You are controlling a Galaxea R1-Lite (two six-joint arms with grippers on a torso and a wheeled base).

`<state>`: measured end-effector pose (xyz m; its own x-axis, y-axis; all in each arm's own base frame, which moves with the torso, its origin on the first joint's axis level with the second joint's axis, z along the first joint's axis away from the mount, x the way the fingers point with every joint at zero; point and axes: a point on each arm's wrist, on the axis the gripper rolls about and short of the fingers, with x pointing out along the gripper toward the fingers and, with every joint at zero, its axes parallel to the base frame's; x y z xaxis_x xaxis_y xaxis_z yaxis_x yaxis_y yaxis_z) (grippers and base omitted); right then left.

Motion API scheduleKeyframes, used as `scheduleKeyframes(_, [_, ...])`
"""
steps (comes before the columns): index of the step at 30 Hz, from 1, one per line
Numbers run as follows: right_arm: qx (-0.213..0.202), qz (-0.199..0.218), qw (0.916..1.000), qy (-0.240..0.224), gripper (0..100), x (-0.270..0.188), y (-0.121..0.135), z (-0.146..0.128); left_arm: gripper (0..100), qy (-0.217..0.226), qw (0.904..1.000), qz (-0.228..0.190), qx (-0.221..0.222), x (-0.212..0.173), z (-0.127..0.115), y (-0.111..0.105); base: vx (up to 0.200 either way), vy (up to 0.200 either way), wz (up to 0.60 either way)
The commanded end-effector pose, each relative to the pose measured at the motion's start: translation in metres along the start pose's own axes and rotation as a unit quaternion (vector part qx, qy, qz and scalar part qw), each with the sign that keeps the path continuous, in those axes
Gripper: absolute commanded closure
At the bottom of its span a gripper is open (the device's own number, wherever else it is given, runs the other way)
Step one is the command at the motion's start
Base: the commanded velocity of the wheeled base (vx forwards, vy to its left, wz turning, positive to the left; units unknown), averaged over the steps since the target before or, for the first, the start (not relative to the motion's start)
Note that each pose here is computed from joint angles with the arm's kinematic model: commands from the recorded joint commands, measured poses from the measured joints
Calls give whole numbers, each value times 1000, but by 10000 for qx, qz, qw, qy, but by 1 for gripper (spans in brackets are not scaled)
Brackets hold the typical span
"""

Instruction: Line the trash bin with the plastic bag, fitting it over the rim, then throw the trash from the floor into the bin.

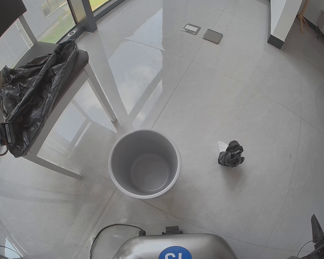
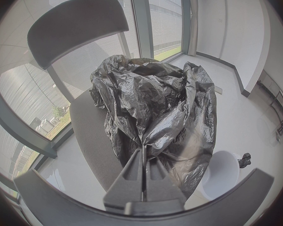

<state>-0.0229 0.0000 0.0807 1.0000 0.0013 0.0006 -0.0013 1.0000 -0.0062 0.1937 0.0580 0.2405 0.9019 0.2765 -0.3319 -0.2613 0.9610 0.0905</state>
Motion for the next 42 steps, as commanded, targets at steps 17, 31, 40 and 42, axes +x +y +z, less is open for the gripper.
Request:
scheduleKeyframes(17, [-23, 9, 10000, 3, 0, 0, 0, -5, 100, -360, 9969, -395, -577, -8, 19, -19, 0, 0, 0])
scheduleKeyframes(31, [-376, 146, 9992, -19, 0, 0, 1, -5, 100, -514, 9958, -484, -576, -45, 19, -18, 0, 0, 0])
scheduleKeyframes(40, [-330, 77, 9994, -15, 0, 0, 0, -5, 100, -428, 9912, -1223, -252, -91, 50, -39, 0, 0, 0])
scheduleKeyframes(42, [-225, 110, 9995, -215, 0, -4, 0, 8, 100, -478, 9902, -1296, -192, -95, 62, -45, 0, 0, 0])
